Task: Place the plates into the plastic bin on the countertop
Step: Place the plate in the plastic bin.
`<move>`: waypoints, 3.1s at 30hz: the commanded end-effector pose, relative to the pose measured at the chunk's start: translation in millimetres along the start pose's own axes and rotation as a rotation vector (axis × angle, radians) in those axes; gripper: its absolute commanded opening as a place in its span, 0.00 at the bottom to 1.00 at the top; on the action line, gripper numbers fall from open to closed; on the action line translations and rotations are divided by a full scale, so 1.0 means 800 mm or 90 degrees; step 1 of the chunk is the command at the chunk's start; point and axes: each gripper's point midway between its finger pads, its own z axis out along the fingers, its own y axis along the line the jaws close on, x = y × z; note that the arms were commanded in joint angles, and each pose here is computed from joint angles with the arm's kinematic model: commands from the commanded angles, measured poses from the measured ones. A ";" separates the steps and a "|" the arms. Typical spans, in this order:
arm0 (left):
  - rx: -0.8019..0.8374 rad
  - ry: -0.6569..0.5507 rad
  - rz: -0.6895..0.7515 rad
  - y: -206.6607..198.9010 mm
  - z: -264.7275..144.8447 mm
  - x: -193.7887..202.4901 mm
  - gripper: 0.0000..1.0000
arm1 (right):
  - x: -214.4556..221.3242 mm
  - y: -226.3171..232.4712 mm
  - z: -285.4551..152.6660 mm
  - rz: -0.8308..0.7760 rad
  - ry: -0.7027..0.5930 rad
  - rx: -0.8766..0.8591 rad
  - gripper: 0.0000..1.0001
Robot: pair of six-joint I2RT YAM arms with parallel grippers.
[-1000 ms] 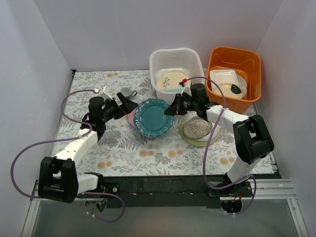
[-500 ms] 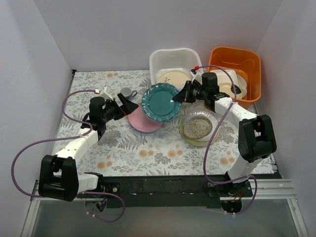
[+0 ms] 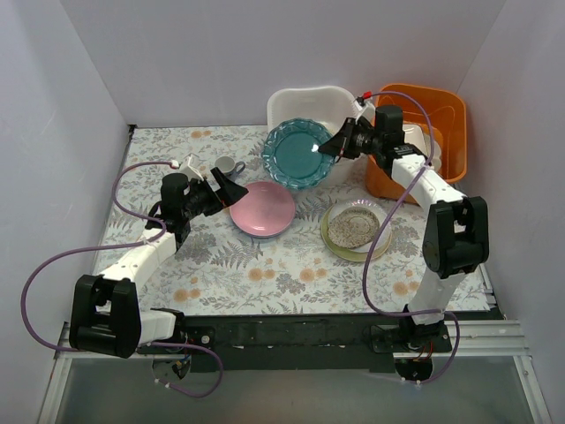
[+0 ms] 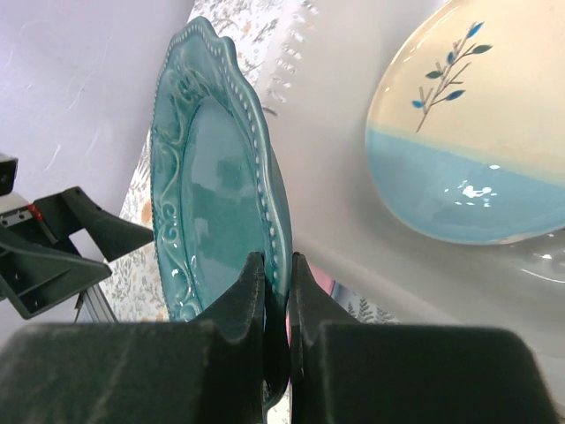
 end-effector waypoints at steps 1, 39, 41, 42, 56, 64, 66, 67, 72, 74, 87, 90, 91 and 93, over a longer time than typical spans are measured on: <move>0.018 -0.005 0.018 -0.012 -0.002 -0.009 0.98 | -0.086 0.044 -0.020 -0.048 -0.088 -0.067 0.01; 0.001 0.025 0.031 0.000 0.005 0.002 0.98 | -0.177 -0.082 0.030 -0.003 -0.152 0.086 0.01; 0.001 0.029 0.032 0.000 0.005 0.004 0.98 | -0.175 -0.093 0.033 0.002 -0.155 0.105 0.01; 0.001 0.027 0.032 0.000 0.004 0.003 0.98 | -0.172 -0.099 0.036 0.007 -0.154 0.111 0.01; 0.002 0.039 0.029 0.004 0.008 0.009 0.98 | -0.134 -0.133 0.069 -0.008 -0.092 0.181 0.01; 0.006 0.041 0.029 0.002 0.009 0.008 0.98 | -0.123 -0.142 0.067 -0.016 -0.073 0.209 0.01; 0.006 0.042 0.029 0.002 0.009 0.009 0.98 | -0.120 -0.141 0.066 -0.013 -0.066 0.208 0.01; 0.005 0.042 0.028 0.003 0.009 0.009 0.98 | -0.119 -0.141 0.066 -0.013 -0.064 0.208 0.01; 0.004 0.041 0.030 0.003 0.008 0.010 0.98 | -0.121 -0.136 0.063 -0.018 -0.060 0.207 0.13; 0.003 0.040 0.031 0.004 0.008 0.009 0.98 | -0.125 -0.132 0.061 -0.022 -0.060 0.205 0.20; 0.007 0.036 0.035 0.001 0.004 0.008 0.98 | -0.132 -0.124 0.043 -0.040 -0.059 0.232 0.63; 0.006 0.036 0.035 0.001 0.004 0.009 0.98 | -0.135 -0.120 0.040 -0.045 -0.062 0.232 0.64; 0.005 0.035 0.036 0.001 0.003 0.008 0.98 | -0.135 -0.120 0.040 -0.044 -0.062 0.232 0.64; 0.005 0.035 0.035 0.001 0.003 0.008 0.98 | -0.137 -0.117 0.038 -0.047 -0.063 0.230 0.64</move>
